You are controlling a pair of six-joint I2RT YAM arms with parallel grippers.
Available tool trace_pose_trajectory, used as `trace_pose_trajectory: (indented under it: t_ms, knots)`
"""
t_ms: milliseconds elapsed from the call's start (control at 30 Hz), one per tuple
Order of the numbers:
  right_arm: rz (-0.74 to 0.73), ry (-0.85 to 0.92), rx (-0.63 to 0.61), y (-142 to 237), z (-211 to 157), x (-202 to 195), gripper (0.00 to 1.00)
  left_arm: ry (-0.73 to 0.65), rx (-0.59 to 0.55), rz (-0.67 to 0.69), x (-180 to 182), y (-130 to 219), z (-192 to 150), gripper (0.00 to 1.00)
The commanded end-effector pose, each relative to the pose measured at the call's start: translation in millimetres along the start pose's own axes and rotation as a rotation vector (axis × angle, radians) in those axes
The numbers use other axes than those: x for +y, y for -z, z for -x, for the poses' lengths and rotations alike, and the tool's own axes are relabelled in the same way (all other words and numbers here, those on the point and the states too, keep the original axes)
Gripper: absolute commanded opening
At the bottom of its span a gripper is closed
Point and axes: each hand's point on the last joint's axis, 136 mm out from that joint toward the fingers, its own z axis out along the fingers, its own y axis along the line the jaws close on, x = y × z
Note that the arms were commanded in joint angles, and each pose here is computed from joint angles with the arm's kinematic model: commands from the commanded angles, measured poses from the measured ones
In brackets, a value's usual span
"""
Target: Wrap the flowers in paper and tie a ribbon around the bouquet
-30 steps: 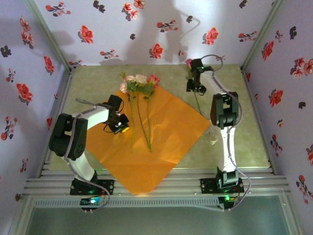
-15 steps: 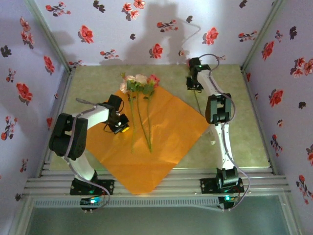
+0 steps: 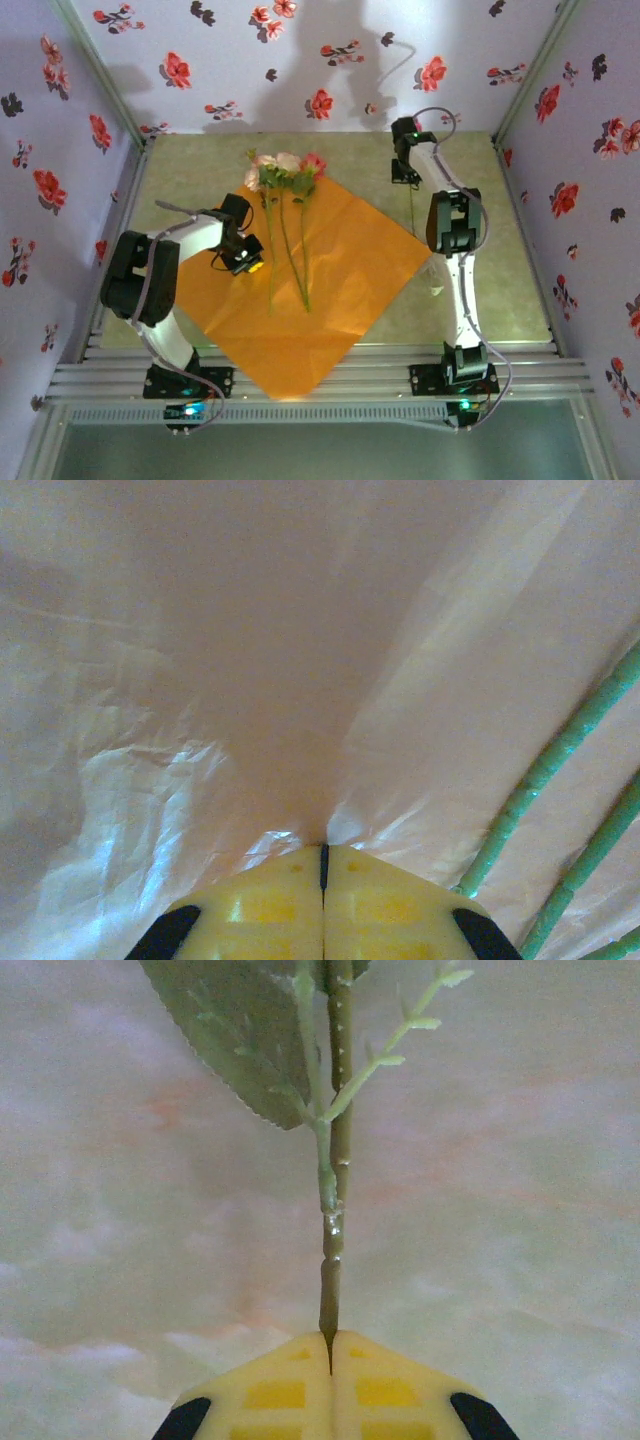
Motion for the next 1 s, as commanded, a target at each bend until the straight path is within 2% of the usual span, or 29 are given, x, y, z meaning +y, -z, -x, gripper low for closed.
trace_pose_trajectory:
  t_ms: [0,133,267,367,467,533,600,733,833,967]
  knots:
    - [-0.17,-0.1,-0.309,97.1,65.8,-59.3,0.0,0.002,0.027,0.024,3.3,-1.8,-2.0,0.05]
    - [-0.248,-0.181,-0.515,177.1,91.2,-97.3,0.0,0.003,0.024,0.02,2.6,-2.2,-1.0,0.05]
    - [-0.162,-0.231,-0.699,243.5,101.3,-105.8,0.0,0.007,0.024,0.017,3.3,-3.8,-1.5,0.05]
    - [-0.038,-0.273,-0.788,282.2,99.6,-102.3,0.0,0.004,0.022,0.019,4.3,-3.9,-1.9,0.04]
    - [0.212,-0.235,-0.837,317.4,95.1,-58.5,0.0,0.001,0.023,0.018,4.1,-4.1,-1.7,0.04]
    - [0.397,-0.218,-0.802,328.7,82.6,-12.9,0.0,0.002,0.023,0.018,4.1,-4.8,-1.4,0.04]
    - [0.589,-0.212,-0.714,330.1,58.8,45.2,0.0,0.0,0.02,0.014,2.9,-4.5,-1.1,0.04]
    - [0.914,-0.233,-0.45,318.7,-20.2,180.3,0.0,-0.003,0.017,0.009,2.9,-4.7,-0.8,0.04]
    - [0.99,-0.243,-0.284,296.3,-72.9,254.6,0.0,-0.004,0.018,0.005,3.6,-5.1,-1.9,0.04]
    - [1.019,-0.241,-0.137,258.1,-103.0,312.2,0.0,-0.004,0.017,0.0,4.7,-5.3,-3.3,0.04]
